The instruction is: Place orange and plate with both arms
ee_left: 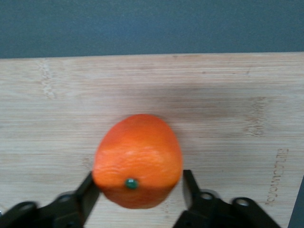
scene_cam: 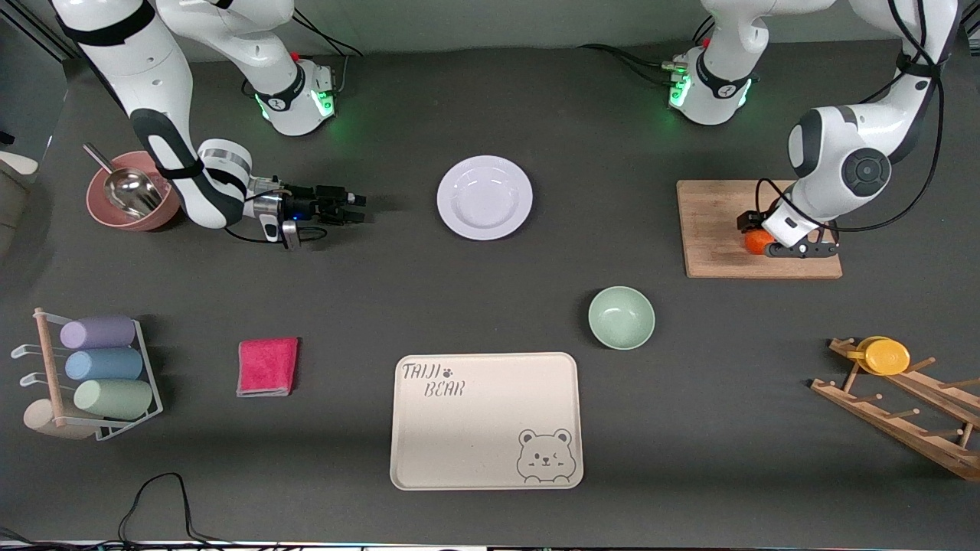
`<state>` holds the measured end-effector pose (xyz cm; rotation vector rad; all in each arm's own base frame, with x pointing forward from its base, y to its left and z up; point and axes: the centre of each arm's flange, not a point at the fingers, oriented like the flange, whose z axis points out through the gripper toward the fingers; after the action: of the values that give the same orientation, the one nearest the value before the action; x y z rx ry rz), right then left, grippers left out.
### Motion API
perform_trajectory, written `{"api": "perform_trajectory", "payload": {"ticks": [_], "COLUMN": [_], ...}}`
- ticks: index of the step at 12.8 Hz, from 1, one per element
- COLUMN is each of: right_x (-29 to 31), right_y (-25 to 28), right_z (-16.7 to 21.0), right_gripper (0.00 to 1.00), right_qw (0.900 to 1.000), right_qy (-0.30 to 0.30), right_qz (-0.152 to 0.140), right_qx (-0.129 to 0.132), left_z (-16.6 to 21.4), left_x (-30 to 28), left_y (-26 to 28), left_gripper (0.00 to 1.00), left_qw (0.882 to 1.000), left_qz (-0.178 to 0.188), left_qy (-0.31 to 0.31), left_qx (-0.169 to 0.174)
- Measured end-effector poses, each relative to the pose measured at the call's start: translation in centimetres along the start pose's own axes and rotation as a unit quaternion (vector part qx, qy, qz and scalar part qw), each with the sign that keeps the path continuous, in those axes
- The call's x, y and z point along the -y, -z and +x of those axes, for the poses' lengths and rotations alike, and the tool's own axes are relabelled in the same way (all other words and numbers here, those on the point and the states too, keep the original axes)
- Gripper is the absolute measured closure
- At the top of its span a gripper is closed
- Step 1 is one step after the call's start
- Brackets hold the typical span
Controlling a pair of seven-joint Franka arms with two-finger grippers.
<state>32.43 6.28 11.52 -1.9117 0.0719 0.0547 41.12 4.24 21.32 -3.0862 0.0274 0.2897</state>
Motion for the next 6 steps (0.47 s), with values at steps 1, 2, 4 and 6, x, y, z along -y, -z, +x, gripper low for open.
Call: {"api": "perform_trajectory", "payload": {"ticks": [1, 2, 4, 6], "right_x": [-0.2, -0.2, -0.2, -0.2], "right_y": [-0.1, -0.1, -0.1, -0.1], "right_z": [-0.1, -0.1, 0.1, 0.2], "right_gripper": [0.0, 0.0, 0.05, 0.28], "right_qw": [1.0, 1.0, 1.0, 1.0], "right_qy": [-0.004, -0.007, -0.01, -0.011], "right_qz": [0.0, 0.0, 0.0, 0.0], "right_qx": [0.001, 0.001, 0.0, 0.0], "left_z": [0.0, 0.0, 0.0, 0.7], "left_x": [0.1, 0.2, 0.2, 0.4], "left_y": [0.1, 0.1, 0.1, 1.2], "left_gripper": [0.33, 0.33, 0.33, 0.33], "left_qw": [1.0, 1.0, 1.0, 1.0], "left_qz": [0.0, 0.0, 0.0, 0.001], "left_qy": [0.001, 0.002, 0.003, 0.004], "left_qx": [-0.001, -0.001, -0.001, 0.002]}}
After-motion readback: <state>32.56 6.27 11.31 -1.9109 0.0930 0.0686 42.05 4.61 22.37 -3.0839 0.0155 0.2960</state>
